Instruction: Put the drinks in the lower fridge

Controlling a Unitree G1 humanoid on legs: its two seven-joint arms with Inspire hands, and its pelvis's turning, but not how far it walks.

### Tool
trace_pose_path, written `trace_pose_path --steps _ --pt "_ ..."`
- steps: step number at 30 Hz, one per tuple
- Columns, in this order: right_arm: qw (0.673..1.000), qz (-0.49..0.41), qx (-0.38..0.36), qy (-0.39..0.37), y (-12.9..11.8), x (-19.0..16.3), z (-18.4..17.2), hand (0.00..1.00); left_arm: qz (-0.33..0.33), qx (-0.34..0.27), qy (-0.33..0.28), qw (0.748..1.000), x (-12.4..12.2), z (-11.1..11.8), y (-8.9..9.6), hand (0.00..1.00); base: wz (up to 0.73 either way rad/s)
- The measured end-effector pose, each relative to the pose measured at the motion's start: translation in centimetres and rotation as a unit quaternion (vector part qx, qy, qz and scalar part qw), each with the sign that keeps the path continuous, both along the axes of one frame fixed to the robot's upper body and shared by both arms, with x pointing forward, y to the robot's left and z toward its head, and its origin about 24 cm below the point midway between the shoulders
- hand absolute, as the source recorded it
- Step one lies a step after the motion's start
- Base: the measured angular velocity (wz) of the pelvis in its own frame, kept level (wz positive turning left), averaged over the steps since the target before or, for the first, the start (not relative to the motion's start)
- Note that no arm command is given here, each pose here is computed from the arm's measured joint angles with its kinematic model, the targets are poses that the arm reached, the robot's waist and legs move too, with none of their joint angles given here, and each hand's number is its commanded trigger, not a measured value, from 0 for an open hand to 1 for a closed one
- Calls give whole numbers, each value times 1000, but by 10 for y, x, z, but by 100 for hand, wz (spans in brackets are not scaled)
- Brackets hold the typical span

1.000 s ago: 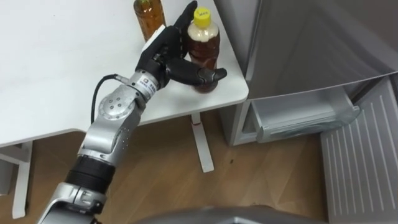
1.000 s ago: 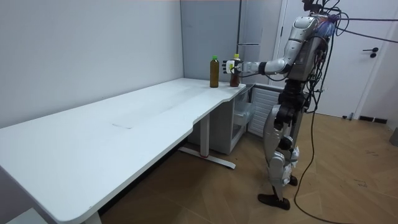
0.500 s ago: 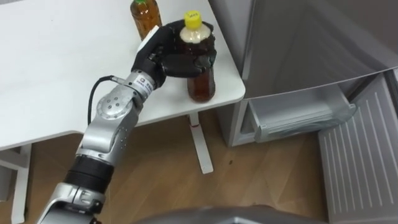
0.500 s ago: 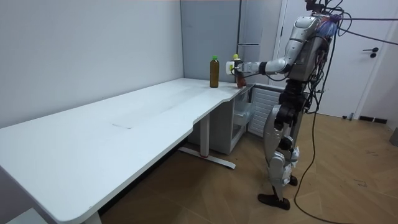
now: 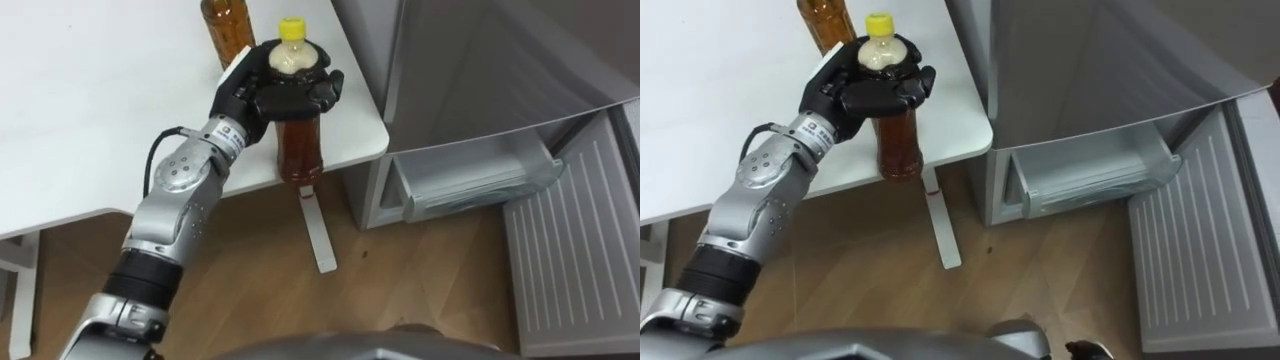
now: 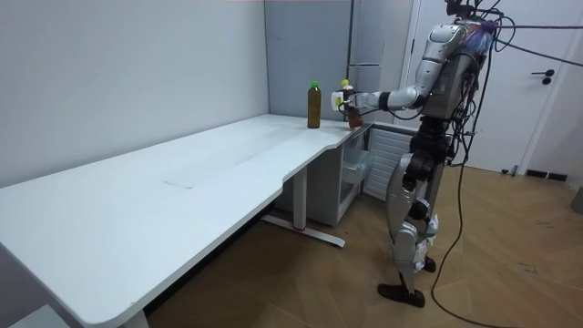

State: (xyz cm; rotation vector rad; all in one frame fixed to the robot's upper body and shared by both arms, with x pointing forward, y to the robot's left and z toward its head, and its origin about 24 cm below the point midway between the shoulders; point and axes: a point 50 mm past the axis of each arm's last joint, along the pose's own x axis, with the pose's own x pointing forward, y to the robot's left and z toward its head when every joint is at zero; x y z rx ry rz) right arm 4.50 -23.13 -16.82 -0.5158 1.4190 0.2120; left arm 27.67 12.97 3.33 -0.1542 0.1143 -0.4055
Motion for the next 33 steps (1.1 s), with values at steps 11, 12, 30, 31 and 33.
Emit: trace_pose_path --steps 11,12,30,31,33 --pt "998 26 -23 -45 -12 23 9 0 -29 -105 -69 992 -3 43 -21 100 0" --pt "997 30 -25 -66 -14 32 12 0 -30 -113 -73 990 -3 45 -21 100 0" --pt "950 26 182 -254 64 106 44 0 -89 -170 -82 978 -40 44 -20 100 10" --pt "944 34 193 -264 67 112 49 0 -88 -169 -76 979 -43 41 -19 100 0" --pt "935 48 210 -283 71 120 58 0 -89 -166 -71 980 -45 37 -17 100 6"
